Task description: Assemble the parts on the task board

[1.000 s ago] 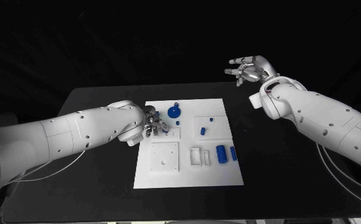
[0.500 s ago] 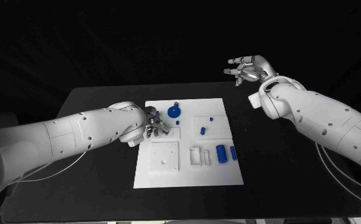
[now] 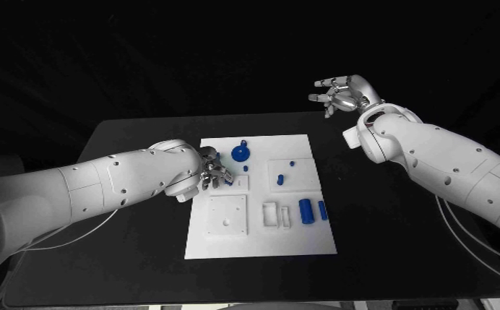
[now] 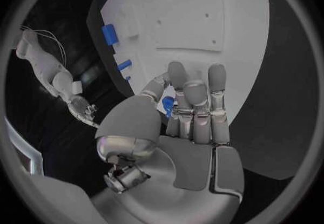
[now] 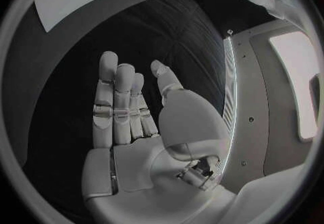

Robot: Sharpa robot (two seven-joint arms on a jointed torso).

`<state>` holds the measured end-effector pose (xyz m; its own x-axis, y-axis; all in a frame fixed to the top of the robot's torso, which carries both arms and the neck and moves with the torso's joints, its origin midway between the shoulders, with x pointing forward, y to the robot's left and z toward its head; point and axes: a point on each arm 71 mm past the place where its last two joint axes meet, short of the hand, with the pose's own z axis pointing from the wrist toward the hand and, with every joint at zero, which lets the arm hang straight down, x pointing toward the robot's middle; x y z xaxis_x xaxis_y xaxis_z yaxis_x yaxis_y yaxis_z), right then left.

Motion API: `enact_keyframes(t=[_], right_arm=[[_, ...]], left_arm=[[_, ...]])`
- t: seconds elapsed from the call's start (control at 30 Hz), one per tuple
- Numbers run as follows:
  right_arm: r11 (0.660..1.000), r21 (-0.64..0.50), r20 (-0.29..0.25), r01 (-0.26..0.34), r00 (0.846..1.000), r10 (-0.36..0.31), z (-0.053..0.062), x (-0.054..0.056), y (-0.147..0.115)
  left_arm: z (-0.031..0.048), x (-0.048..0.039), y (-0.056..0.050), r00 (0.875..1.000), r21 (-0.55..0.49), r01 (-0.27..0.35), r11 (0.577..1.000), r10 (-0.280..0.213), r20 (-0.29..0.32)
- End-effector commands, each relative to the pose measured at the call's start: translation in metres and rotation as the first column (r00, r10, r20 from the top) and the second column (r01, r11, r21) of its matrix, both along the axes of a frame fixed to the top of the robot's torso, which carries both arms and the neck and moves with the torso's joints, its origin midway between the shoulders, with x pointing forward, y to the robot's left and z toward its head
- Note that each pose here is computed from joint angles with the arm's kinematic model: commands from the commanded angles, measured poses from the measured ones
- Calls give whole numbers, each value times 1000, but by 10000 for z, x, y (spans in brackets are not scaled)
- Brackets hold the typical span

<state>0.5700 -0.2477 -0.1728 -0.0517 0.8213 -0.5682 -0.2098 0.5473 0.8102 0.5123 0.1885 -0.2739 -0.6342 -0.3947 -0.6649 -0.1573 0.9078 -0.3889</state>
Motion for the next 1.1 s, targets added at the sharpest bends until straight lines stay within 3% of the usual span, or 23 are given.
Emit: enact_keyframes(t=[0.03,0.67,1.1], right_arm=[[1000,-2,1,-19,1000,19,5,-2,24],[1000,0,3,-26,1000,26,7,-4,51],[1000,0,2,-26,1000,26,6,-3,53]], left_arm=[[-6,-13,-30,999,9,32,999,-32,-6],[2,-13,-42,998,51,65,997,-66,15],[-8,-23,-48,996,59,84,995,-84,-4]])
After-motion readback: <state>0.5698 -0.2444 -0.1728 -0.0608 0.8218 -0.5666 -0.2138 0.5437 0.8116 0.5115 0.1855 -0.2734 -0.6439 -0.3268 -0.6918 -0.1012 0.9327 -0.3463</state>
